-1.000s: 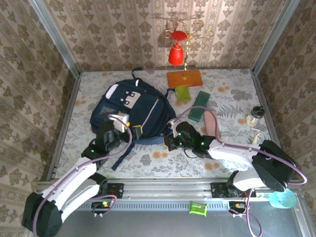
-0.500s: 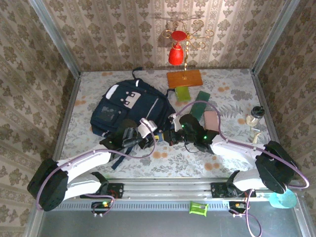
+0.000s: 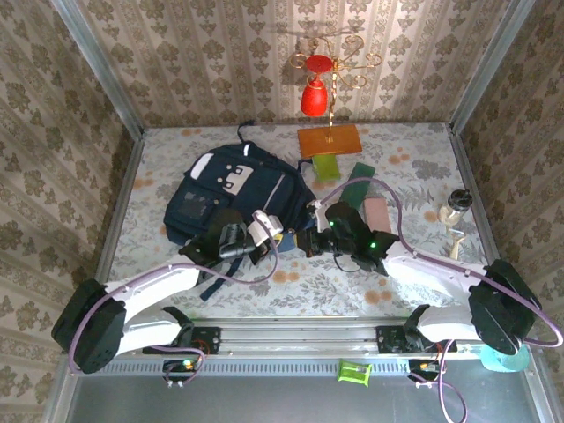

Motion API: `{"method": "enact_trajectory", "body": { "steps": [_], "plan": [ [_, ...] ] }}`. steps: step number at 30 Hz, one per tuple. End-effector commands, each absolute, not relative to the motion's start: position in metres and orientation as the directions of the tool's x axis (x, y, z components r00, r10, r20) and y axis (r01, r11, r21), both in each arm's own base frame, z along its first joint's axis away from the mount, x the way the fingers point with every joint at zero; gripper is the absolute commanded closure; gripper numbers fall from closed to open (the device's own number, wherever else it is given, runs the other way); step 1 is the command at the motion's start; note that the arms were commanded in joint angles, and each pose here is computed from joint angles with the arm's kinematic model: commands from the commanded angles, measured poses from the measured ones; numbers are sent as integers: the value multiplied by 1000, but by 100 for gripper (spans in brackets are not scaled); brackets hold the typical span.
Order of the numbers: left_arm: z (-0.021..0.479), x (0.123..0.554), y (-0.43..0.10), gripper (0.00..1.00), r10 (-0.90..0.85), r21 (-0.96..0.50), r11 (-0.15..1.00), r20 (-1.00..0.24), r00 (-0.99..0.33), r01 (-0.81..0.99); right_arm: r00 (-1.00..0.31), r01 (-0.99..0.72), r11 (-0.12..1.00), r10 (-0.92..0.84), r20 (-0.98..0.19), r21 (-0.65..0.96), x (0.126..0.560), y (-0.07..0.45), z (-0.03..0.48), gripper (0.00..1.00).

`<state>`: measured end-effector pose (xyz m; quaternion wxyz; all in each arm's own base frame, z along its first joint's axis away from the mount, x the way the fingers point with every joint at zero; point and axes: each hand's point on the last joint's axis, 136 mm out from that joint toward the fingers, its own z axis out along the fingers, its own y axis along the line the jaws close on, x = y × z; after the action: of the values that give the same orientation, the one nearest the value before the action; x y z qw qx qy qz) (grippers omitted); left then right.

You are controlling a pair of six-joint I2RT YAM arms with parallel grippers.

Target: Pack books, pencil case, and school supplies into a backpack

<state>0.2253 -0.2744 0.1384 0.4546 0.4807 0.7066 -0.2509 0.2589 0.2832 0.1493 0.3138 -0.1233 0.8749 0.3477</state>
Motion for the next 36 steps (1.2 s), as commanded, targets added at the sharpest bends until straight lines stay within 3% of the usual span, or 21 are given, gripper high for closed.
{"method": "enact_trajectory", "body": {
  "steps": [1,10,15,19,21,23,30,36],
  "plan": [
    [127,231,-252,100,451,70,493,-873,-186,867,-733,-329,847,49,-678,418,281,251,161,100],
    [123,238,-209,100,336,18,686,-895,-294,728,-719,-172,966,11,-695,194,315,206,150,100],
    [120,246,-169,100,263,2,828,-885,-384,561,-702,-310,893,16,-712,326,316,250,164,100],
    [151,233,-183,48,168,-104,784,-913,-371,612,-690,-456,786,-17,-724,417,295,292,178,100],
    [171,226,-195,33,111,-161,730,-931,-348,664,-696,-484,748,-15,-717,454,287,301,181,100],
    [184,222,-204,27,100,-180,690,-936,-339,701,-704,-501,721,-16,-710,480,281,307,183,100],
    [184,222,-250,25,246,-159,573,-902,-354,804,-699,-547,668,-32,-715,505,266,319,194,100],
    [175,228,-273,37,290,-189,514,-880,-377,837,-699,-541,668,-19,-715,511,265,318,198,100]
  ]
}}
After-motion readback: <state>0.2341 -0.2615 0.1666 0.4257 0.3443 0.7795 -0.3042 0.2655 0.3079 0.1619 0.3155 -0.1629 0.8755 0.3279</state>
